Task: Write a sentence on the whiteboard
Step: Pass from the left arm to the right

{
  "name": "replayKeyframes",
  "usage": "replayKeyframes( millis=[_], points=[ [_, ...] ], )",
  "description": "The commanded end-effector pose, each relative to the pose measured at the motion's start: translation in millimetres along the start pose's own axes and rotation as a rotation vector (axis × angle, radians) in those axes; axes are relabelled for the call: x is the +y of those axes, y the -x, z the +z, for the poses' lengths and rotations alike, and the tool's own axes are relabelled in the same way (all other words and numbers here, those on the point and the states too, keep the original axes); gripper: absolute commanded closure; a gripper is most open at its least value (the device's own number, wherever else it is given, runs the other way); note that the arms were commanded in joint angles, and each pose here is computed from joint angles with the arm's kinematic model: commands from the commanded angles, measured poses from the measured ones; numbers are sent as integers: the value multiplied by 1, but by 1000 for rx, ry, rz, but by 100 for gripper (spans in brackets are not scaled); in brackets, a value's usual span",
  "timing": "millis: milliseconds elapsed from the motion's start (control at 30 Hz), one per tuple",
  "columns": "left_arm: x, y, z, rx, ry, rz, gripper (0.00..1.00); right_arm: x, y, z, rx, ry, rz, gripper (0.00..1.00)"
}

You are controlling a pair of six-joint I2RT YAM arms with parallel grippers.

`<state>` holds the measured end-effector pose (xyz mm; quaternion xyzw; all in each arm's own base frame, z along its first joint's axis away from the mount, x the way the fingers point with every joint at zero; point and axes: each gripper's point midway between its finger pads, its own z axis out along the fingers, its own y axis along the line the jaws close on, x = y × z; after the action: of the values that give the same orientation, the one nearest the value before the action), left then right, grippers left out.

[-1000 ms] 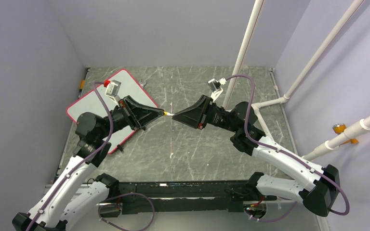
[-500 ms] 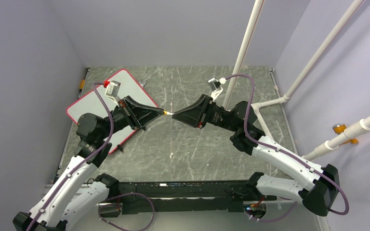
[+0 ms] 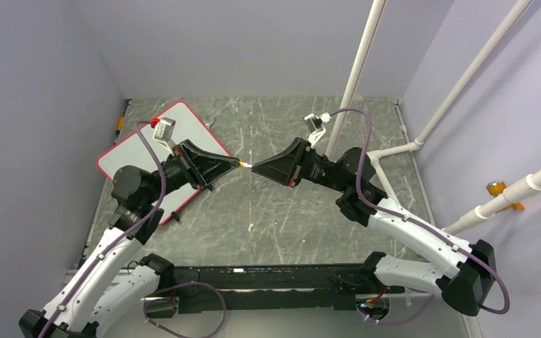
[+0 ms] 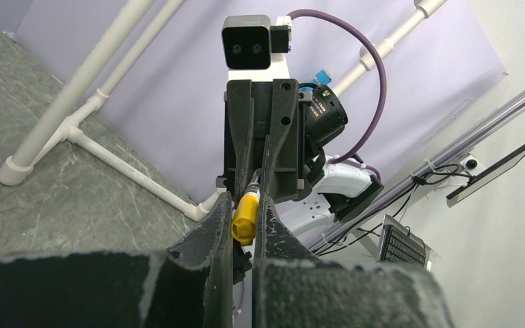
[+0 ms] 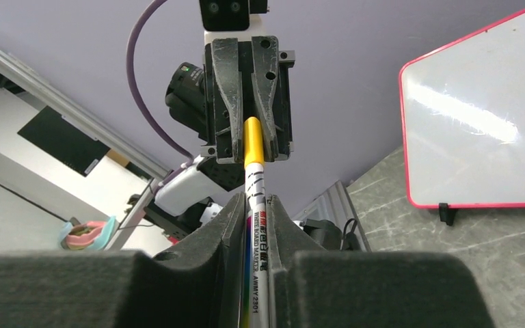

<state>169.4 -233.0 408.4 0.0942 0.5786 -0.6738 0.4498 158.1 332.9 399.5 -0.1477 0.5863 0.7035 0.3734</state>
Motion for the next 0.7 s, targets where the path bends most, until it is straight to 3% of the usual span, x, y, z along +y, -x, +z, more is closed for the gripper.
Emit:
replayKeyframes(
  millis=[0, 133, 233, 367, 433, 667],
  points=[
    [10, -14, 1, 51, 17, -25, 100, 28, 20, 6, -58, 75, -45, 87],
    [10, -15, 0, 51, 19, -23, 100, 26, 20, 6, -60, 68, -45, 100],
    [14, -16, -1, 56, 39, -17, 98, 25, 18, 5, -56, 67, -48, 100],
    [15, -13, -2, 52, 71, -2, 68, 23, 16, 3, -55, 60, -52, 100],
    [14, -12, -2, 46, 77, 9, 59, 20, 15, 2, -52, 48, -50, 100],
    [7, -7, -4, 37, 70, 44, 57, 13, 11, -1, -46, 16, -46, 100]
  ],
)
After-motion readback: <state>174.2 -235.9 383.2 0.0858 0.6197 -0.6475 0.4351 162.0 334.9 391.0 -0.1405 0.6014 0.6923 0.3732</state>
